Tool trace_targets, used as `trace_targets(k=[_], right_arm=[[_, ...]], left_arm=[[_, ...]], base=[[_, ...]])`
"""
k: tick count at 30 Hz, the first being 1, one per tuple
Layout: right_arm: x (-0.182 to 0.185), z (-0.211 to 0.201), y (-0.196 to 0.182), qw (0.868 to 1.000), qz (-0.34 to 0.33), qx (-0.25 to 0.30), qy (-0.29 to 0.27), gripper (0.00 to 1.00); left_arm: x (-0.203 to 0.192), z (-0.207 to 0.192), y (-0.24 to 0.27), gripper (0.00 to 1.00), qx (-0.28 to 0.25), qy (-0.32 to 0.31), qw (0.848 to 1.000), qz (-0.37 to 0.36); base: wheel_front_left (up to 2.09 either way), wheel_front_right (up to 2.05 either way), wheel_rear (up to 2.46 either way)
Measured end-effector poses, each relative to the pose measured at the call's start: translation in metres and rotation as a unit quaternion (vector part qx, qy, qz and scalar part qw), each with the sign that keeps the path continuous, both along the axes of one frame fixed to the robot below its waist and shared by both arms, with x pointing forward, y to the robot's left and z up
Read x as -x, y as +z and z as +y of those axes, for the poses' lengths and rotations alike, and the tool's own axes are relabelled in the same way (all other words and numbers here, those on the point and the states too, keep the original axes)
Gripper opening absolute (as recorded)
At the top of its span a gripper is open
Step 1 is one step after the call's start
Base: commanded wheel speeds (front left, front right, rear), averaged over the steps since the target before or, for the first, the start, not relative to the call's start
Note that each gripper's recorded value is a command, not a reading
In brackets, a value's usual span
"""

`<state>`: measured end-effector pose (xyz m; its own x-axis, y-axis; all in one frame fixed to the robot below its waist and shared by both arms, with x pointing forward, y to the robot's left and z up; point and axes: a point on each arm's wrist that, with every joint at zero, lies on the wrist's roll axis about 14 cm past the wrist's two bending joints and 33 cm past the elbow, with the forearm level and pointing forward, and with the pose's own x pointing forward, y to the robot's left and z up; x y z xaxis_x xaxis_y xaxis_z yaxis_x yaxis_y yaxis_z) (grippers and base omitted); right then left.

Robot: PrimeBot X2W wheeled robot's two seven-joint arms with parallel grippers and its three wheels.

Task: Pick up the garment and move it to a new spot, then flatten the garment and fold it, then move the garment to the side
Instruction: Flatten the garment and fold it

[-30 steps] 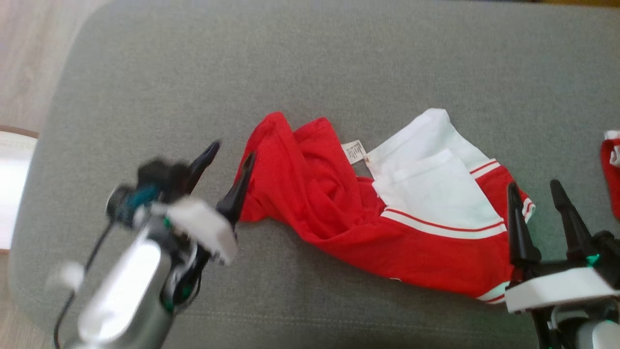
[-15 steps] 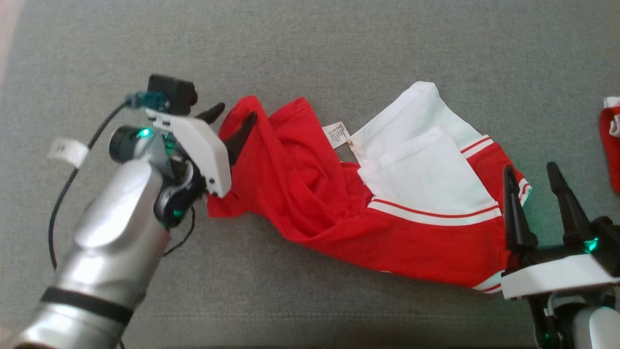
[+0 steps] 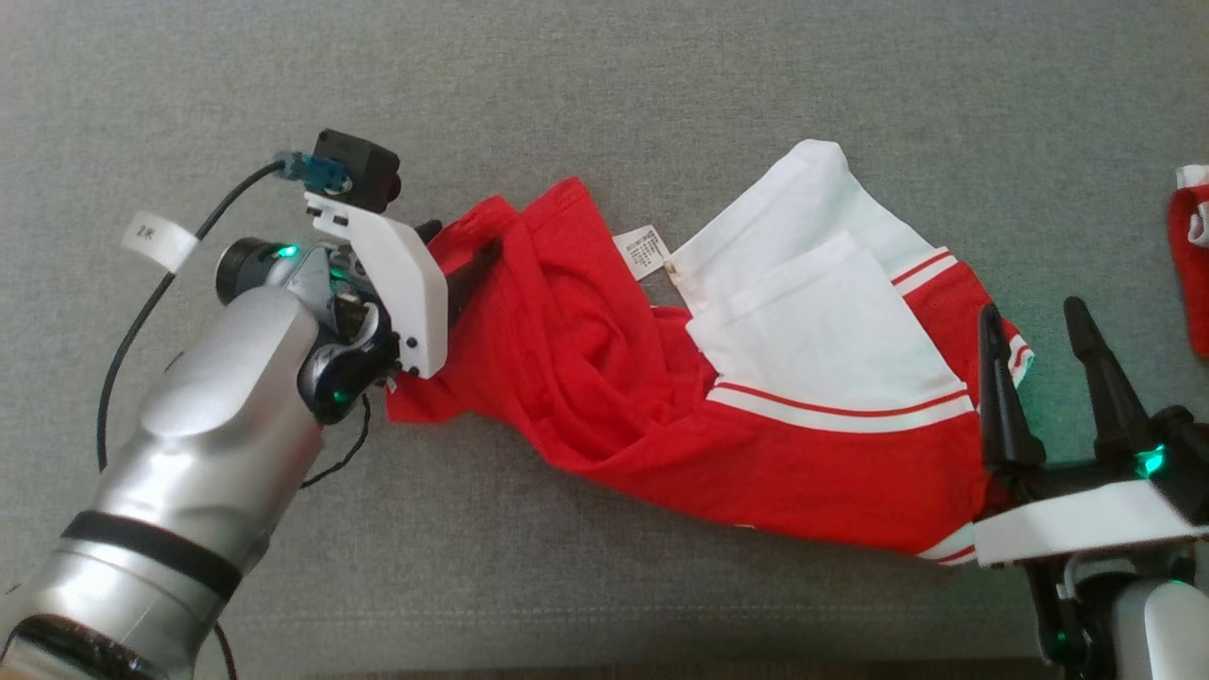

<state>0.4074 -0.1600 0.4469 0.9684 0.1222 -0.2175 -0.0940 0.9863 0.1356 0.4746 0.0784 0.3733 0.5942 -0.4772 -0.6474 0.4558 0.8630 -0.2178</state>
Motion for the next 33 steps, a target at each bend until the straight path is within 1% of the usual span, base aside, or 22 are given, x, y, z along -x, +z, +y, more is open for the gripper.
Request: trace_targets(k=[1,2,3,10,12,14,17,20,26,28,33], right_arm=[[-0.001,0.0,0.0,1.0,0.0,0.0,-0.001,1.0],[-0.002,-0.001,0.001,1.0,-0.005,0.0,-0.002,1.0],[-0.003,-0.001,0.0,1.0,-0.004,0.0,-0.002,1.0],[-0.003,0.0,-0.003,1.0,0.001,0.0,0.0,1.0],[-0.002,0.003,-0.007,1.0,0.018,0.001,0.006,1.0],[0.0,0.007,-0.018,0.998,0.053,0.007,0.016,1.0],[0.002,0.016,-0.032,0.994,0.106,0.018,0.036,1.0],[-0.007,0.028,-0.033,0.987,0.143,0.035,0.061,1.0],[-0.017,0.035,-0.042,0.974,0.194,0.065,0.095,1.0],[-0.021,0.037,-0.042,0.972,0.198,0.071,0.103,1.0],[-0.033,0.047,-0.042,0.969,0.208,0.065,0.121,1.0]], left_arm=[[-0.001,-0.001,0.0,1.0,0.001,-0.001,1.0,0.0],[-0.003,-0.004,0.0,0.41,0.005,-0.005,1.0,-0.006],[-0.003,-0.005,0.0,0.0,0.007,-0.006,1.0,-0.007],[-0.003,-0.004,0.005,0.0,0.016,-0.007,0.999,-0.031],[-0.004,-0.001,0.009,0.0,0.017,-0.005,0.999,-0.043],[-0.004,0.001,0.013,0.0,0.018,-0.003,0.998,-0.054],[-0.006,0.004,0.02,0.0,0.026,0.003,0.997,-0.072],[-0.003,0.002,0.026,0.0,0.039,0.005,0.995,-0.092],[0.016,-0.002,0.022,0.0,0.053,0.011,0.994,-0.092],[0.019,-0.002,0.022,0.0,0.052,0.01,0.994,-0.093],[0.019,-0.001,0.024,0.0,0.054,0.014,0.994,-0.097]], base=[[0.0,0.0,0.0],[0.0,0.0,0.0],[0.0,0.0,0.0],[0.0,0.0,0.0],[0.0,0.0,0.0],[0.0,0.0,0.0],[0.0,0.0,0.0],[0.0,0.0,0.0],[0.0,0.0,0.0],[0.0,0.0,0.0],[0.0,0.0,0.0]])
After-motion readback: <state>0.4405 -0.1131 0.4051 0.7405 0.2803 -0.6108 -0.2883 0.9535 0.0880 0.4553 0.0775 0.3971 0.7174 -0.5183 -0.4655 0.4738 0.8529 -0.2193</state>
